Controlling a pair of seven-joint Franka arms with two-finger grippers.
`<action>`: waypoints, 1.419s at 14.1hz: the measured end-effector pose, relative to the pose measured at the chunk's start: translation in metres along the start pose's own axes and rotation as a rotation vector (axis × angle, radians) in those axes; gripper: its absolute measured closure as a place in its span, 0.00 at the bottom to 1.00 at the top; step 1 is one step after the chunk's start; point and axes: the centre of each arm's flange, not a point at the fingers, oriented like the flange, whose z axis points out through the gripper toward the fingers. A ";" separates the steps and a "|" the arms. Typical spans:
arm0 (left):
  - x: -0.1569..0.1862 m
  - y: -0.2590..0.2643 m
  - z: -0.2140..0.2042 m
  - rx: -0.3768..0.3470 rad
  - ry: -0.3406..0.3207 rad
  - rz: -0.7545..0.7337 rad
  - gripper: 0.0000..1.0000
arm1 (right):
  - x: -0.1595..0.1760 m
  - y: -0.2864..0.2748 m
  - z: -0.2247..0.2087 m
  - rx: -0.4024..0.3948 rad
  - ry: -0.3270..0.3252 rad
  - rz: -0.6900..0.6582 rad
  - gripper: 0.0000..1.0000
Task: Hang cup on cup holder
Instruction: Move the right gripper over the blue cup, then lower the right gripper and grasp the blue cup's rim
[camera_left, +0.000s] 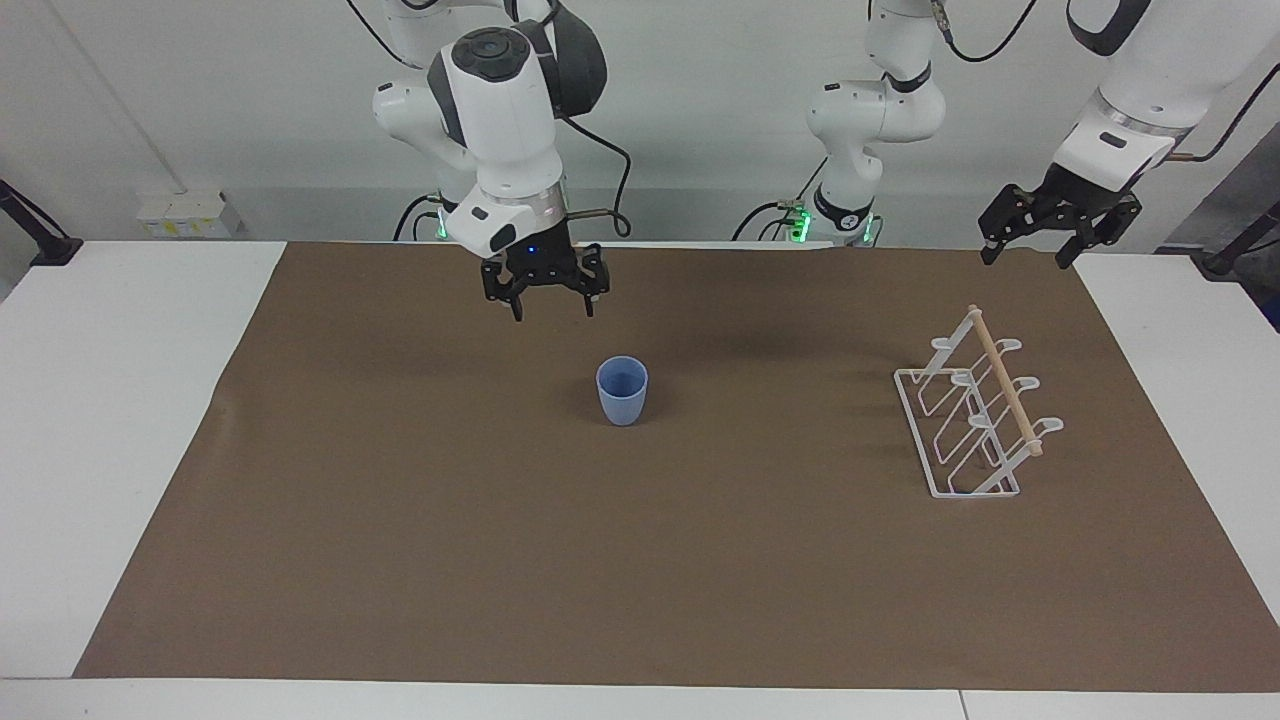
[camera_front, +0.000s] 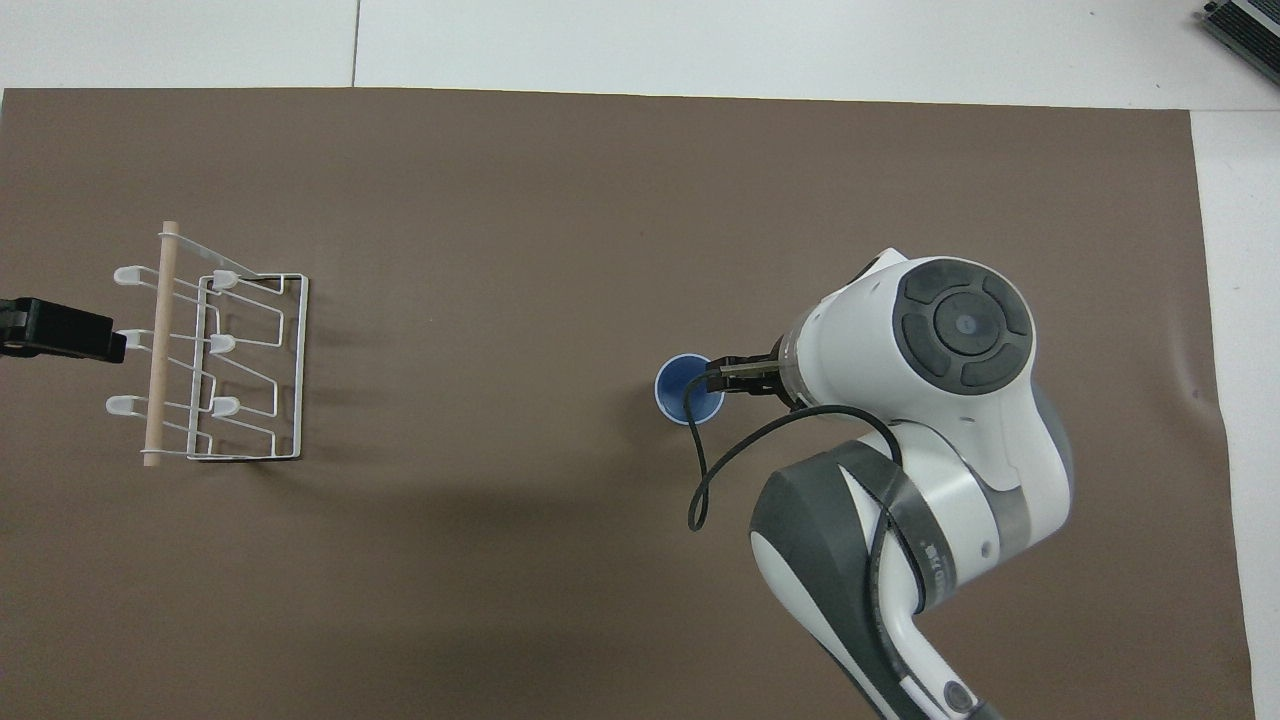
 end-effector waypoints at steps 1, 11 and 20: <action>0.000 0.000 0.000 0.000 0.000 0.000 0.00 | 0.000 0.001 0.006 0.001 0.001 0.005 0.00; 0.000 0.000 0.000 0.000 0.000 0.000 0.00 | -0.008 -0.006 0.049 0.015 0.021 0.085 0.00; 0.000 0.000 0.000 0.000 0.000 0.000 0.00 | -0.009 -0.009 0.079 0.026 0.031 0.122 0.00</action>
